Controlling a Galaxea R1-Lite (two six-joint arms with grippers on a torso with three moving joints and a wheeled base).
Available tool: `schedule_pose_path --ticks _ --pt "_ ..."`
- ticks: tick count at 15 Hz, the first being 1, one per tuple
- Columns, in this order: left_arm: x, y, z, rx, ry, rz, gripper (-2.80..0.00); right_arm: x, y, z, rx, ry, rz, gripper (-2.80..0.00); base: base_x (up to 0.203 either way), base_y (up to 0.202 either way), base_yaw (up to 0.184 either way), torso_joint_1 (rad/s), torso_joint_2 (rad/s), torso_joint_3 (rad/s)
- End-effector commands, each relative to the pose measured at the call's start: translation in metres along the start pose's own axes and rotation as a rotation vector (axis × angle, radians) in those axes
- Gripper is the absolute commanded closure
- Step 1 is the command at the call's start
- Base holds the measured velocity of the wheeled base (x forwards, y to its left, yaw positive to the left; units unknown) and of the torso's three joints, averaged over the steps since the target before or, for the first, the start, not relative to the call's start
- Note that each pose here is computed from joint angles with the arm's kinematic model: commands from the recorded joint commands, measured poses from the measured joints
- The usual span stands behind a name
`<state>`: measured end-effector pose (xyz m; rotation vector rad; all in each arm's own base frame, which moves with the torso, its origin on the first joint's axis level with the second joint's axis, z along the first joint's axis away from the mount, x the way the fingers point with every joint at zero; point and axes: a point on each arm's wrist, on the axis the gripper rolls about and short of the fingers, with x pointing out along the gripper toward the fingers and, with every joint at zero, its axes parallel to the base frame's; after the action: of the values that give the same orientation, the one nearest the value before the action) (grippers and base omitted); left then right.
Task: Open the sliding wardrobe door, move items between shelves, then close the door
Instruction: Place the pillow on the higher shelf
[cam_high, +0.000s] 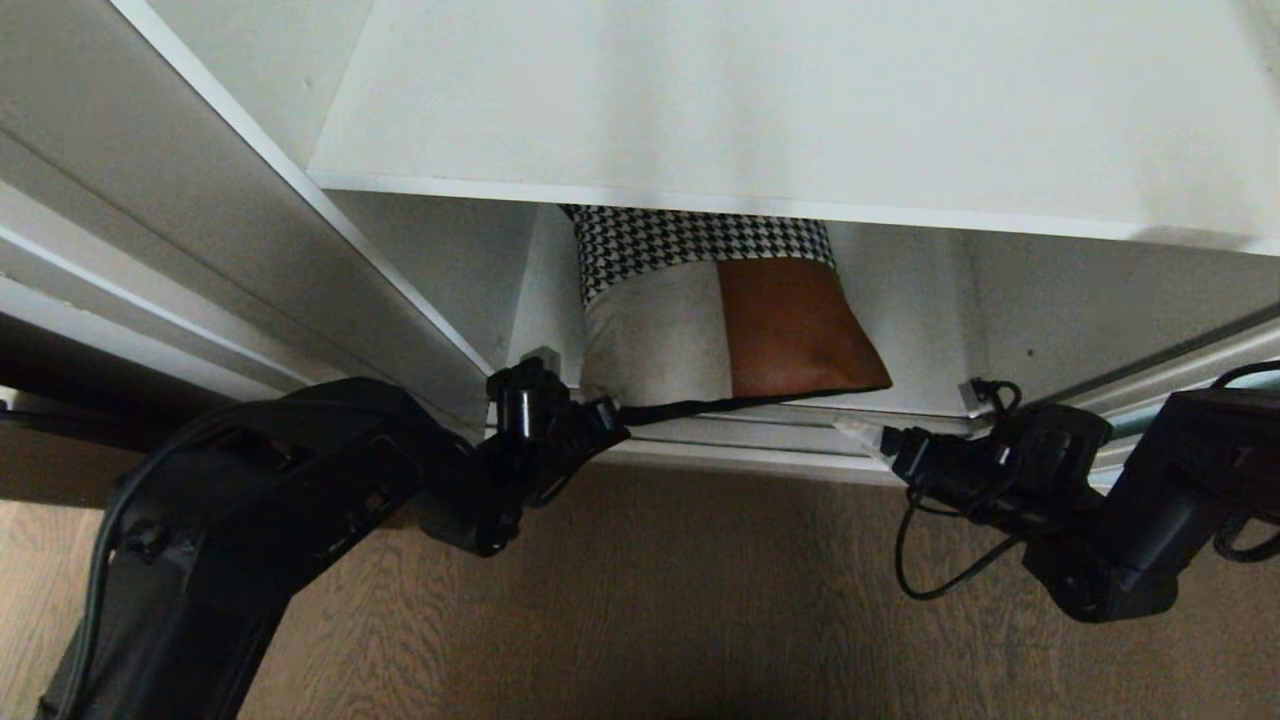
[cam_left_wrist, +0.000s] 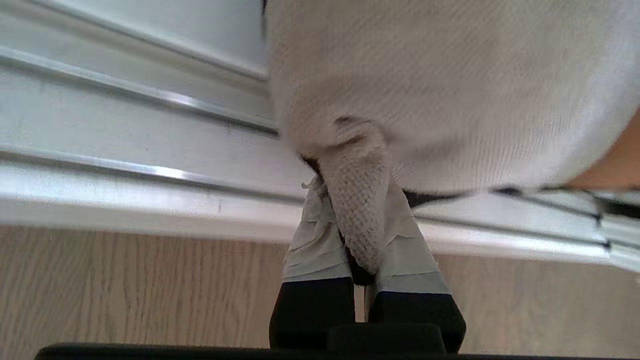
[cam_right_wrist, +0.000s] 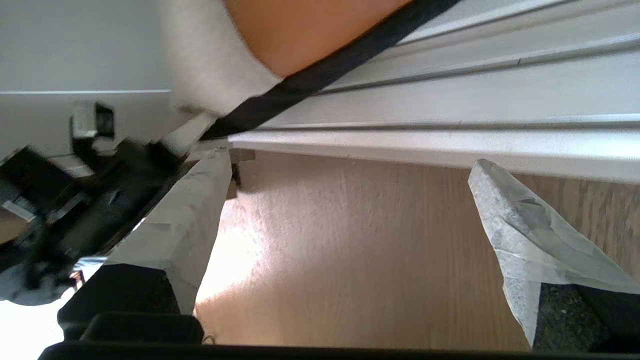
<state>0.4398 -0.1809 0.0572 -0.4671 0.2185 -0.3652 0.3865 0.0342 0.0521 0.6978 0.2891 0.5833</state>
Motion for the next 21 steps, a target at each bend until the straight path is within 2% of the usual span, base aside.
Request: schedule_pose_path --ticks 1,7,10,11,16,21 --pt "-0.011 -0.005 0.000 -0.007 0.029 -0.056 0.00 0.010 -0.009 -0.001 -0.001 -0.006 0.007 -2.80 0.000 0.000 0.000 0.000 0.00 0.000" --pt "-0.009 -0.005 -0.005 -0.008 0.042 -0.073 0.00 0.024 -0.008 0.015 -0.029 -0.042 0.035 -2.80 0.000 0.000 0.000 0.000 0.00 0.000" --pt "-0.007 -0.003 -0.008 -0.008 0.046 -0.070 0.00 0.024 -0.020 0.019 -0.026 -0.054 0.016 -2.80 0.000 0.000 0.000 0.000 0.00 0.000" --pt "-0.007 -0.003 -0.008 -0.008 0.046 -0.070 0.00 0.023 -0.021 0.020 -0.029 -0.060 0.013 0.00 0.000 0.000 0.000 0.000 0.00 0.000" --pt "-0.006 -0.001 -0.010 -0.007 0.048 -0.067 0.00 0.023 -0.037 0.040 -0.043 -0.101 -0.005 0.00 0.000 0.000 0.000 0.000 0.00 0.000" --pt "-0.006 -0.001 -0.012 -0.005 0.049 -0.068 0.00 0.034 -0.048 0.042 -0.058 -0.119 0.006 0.00 0.000 0.000 0.000 0.000 0.00 0.000"
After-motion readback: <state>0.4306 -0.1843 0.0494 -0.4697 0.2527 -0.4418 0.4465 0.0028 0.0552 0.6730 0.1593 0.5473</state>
